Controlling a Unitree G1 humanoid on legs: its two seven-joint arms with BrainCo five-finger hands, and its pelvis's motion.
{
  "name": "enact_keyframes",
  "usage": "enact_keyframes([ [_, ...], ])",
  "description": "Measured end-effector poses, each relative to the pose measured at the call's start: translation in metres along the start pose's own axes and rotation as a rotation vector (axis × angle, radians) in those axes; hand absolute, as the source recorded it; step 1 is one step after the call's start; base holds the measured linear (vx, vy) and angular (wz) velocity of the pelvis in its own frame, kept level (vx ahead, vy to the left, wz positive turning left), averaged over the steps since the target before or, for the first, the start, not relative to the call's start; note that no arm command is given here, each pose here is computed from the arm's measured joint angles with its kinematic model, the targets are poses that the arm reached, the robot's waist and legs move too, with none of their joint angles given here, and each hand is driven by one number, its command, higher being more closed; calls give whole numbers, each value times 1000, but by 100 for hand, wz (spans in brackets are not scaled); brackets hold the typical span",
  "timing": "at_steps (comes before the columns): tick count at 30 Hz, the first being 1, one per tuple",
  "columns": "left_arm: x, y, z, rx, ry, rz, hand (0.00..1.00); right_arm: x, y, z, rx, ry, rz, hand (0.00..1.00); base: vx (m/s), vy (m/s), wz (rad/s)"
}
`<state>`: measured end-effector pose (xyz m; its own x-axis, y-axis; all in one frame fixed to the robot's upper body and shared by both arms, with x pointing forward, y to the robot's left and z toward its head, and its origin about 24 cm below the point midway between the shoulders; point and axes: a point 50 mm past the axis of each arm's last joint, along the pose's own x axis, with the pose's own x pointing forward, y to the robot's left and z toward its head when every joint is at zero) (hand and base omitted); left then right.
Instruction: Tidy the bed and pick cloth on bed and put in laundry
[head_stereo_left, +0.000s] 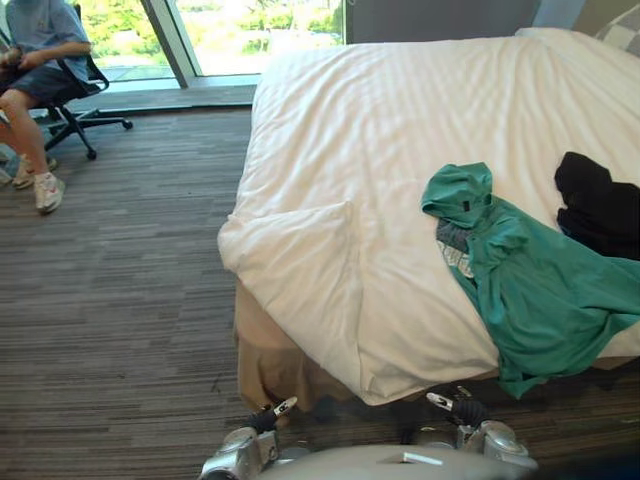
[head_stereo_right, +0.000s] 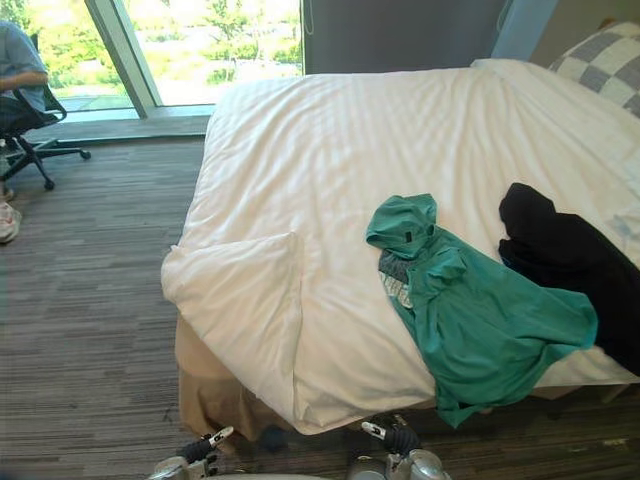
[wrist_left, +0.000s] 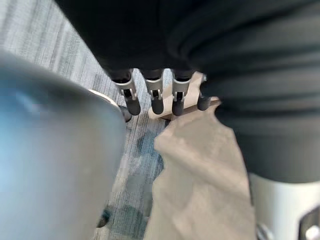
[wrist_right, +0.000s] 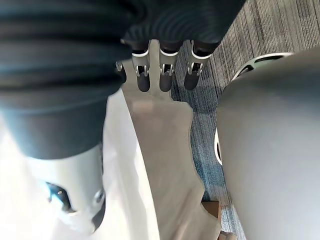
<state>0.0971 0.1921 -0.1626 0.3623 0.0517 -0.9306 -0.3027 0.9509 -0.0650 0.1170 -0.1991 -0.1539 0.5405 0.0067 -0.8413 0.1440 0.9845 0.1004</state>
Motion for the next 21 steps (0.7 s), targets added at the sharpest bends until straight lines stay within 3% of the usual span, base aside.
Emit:
enact_keyframes([
  [7,-1,17,1,-117,-23,105,0,-1,5,-14,1,79,18,0,40,63,-6],
  [13,-9,48,3,-380,-126,367,0,-5,-3,-27,40,185,-9,0,-24,53,7],
  [17,-21,70,40,-547,-332,482,0,-9,-24,-24,63,206,-40,0,-33,-6,17],
  [21,-46,102,90,-535,-566,615,0,-13,-48,-15,82,195,-76,0,1,-7,7],
])
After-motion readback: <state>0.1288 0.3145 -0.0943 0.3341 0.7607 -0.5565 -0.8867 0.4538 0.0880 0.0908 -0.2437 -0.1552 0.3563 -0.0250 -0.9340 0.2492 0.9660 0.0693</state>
